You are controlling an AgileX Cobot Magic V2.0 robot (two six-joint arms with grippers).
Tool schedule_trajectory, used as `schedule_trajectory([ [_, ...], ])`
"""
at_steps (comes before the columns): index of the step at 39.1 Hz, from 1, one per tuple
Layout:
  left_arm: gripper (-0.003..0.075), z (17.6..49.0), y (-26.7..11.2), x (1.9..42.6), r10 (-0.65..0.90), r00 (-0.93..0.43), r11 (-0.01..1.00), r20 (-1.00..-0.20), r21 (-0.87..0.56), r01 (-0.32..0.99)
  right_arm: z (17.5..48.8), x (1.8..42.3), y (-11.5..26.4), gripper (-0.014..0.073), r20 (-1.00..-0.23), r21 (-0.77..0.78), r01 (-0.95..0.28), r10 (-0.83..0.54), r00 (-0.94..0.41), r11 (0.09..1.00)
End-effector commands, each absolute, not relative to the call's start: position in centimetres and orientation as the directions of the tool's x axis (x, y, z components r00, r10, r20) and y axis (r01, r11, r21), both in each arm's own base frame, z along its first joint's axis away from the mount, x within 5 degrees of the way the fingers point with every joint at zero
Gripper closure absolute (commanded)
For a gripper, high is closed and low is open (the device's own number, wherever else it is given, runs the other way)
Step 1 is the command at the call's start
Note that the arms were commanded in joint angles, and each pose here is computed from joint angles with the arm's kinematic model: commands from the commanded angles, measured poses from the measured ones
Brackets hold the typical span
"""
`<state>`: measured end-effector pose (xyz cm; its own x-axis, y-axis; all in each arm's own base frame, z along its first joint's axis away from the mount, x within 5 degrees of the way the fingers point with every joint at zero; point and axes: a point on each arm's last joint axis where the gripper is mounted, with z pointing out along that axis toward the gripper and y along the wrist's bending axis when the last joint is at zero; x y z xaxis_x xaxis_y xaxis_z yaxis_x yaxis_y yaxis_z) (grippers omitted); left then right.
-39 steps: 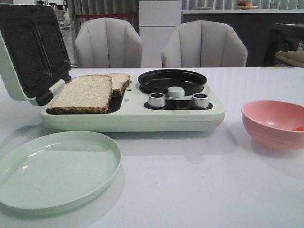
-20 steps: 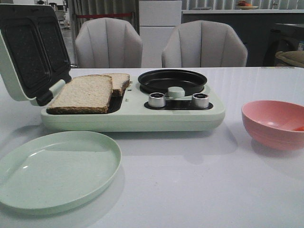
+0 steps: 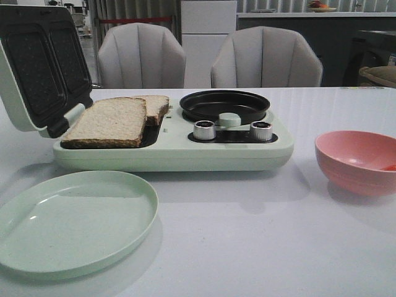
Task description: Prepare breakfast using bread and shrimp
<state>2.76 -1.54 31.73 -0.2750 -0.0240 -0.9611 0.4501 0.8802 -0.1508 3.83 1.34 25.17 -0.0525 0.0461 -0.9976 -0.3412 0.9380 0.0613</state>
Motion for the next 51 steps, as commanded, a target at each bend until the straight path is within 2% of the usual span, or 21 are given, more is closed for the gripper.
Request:
schedule_trajectory([
  [1, 0.0102, 34.5, -2.7, 4.6, -0.093, -0.264, 0.866, -0.96, -0.209, 0.454, 26.9, 3.4, 1.2, 0.0024, -0.994, 0.057, -0.351, 0.088, 0.072, 0.935],
  [6, 0.0102, 36.0, -4.6, 7.9, -0.067, -0.322, 0.872, -0.944, -0.212, 0.441, 26.9, 3.4, 1.2, 0.0024, -0.994, 0.057, -0.351, 0.088, 0.072, 0.935],
  [19, 0.0102, 40.6, -9.8, 16.3, -0.141, -0.393, 0.842, -0.908, -0.319, 0.434, 26.9, 3.4, 1.2, 0.0024, -0.994, 0.057, -0.351, 0.088, 0.072, 0.935],
  [26, 0.0103, 42.3, -10.8, 20.9, -0.287, -0.459, 0.812, -0.841, -0.468, 0.35, 26.9, 3.4, 1.2, 0.0024, -0.994, 0.057, -0.351, 0.088, 0.072, 0.935],
  [34, 0.0103, 44.6, -7.4, 24.8, -0.46, -0.413, 0.777, -0.787, -0.581, 0.243, 26.9, 3.4, 1.2, 0.0024, -0.994, 0.057, -0.351, 0.088, 0.072, 0.935],
  [41, 0.0111, 44.0, -2.8, 27.8, -0.569, -0.447, 0.702, -0.691, -0.691, 0.175, 26.9, 3.4, 1.2, 0.0024, -0.994, 0.057, -0.351, 0.088, 0.072, 0.935],
  [46, 0.0223, 43.1, 0.4, 29.3, -0.62, -0.49, 0.584, -0.613, -0.777, 0.233, 26.9, 3.4, 1.2, 0.0024, -0.994, 0.057, -0.351, 0.088, 0.072, 0.935],
  [51, 0.0348, 41.3, 3.6, 31.0, -0.698, -0.504, 0.495, -0.509, -0.851, 0.174, 26.9, 3.4, 1.2, 0.0024, -0.994, 0.057, -0.351, 0.088, 0.072, 0.935],
])
